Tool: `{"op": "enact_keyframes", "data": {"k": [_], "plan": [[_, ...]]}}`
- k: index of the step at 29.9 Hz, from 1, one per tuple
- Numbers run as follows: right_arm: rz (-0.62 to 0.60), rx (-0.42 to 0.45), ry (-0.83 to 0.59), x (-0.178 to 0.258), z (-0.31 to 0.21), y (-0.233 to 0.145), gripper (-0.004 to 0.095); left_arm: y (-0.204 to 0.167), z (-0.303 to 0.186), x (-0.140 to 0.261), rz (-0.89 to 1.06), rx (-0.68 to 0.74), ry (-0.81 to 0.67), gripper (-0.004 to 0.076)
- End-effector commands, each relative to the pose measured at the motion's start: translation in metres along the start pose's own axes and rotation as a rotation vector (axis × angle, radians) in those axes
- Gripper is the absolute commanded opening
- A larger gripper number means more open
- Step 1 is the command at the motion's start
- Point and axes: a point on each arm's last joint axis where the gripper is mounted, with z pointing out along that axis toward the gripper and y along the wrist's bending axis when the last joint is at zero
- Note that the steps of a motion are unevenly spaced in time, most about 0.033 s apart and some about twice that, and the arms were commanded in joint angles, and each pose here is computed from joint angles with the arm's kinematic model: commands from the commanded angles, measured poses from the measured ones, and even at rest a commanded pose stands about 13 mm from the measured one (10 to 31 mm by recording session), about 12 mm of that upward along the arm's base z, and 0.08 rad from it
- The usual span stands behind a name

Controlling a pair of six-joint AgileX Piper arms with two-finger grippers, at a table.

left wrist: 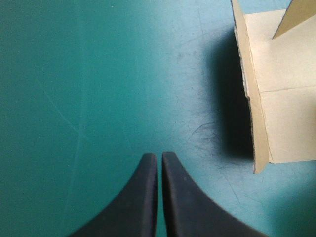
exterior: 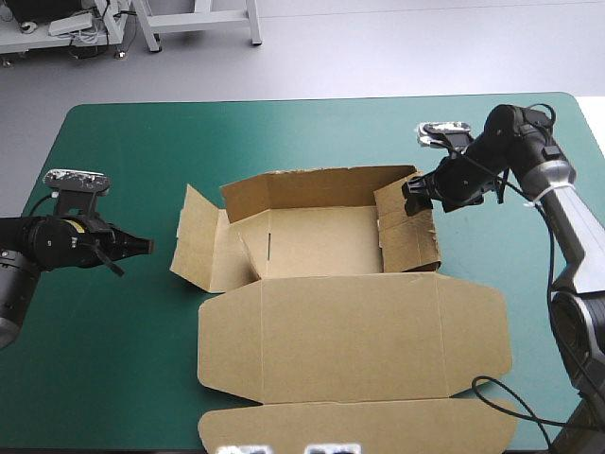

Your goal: Fold the box

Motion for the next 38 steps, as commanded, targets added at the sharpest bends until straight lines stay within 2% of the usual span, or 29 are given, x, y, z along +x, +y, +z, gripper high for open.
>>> {"op": "enact_keyframes", "data": {"k": [1,6,9,15,19,23,25,30,38], "plan": [[-0.012,-0.024,0.013,0.007,-0.003,0.009,0.0636,0.001,-0.012,-0.008,-0.021,0.003,-0.083,0.001],[-0.031,-0.045,0.095,0.01,0.025,0.018,0.0552,-0.005,-0.013,-0.01,-0.062,0.065,-0.112,0.001],[-0.058,-0.054,0.121,0.009,0.037,0.027,0.0428,-0.005,-0.013,-0.011,-0.07,0.074,-0.118,0.001],[-0.1,-0.058,0.128,0.008,0.041,0.028,0.0004,-0.005,-0.013,-0.012,-0.07,0.074,-0.123,0.001],[-0.084,-0.078,0.092,0.009,0.027,0.023,-0.0018,-0.004,-0.013,-0.015,-0.087,0.067,-0.16,0.0009],[-0.069,-0.215,-0.042,0.008,-0.008,0.023,-0.0018,-0.002,-0.013,-0.015,-0.068,0.035,-0.161,0.0009],[-0.058,-0.256,-0.12,0.01,-0.03,0.019,-0.0018,0.002,-0.013,-0.014,-0.034,-0.012,-0.151,0.0009],[-0.047,-0.18,-0.23,0.024,-0.075,0.006,-0.0018,0.017,-0.014,-0.013,-0.07,-0.172,-0.145,0.0009],[-0.089,-0.148,-0.341,0.041,-0.115,0.012,-0.0018,0.035,-0.013,-0.021,-0.146,-0.359,-0.227,0.0009]]}}
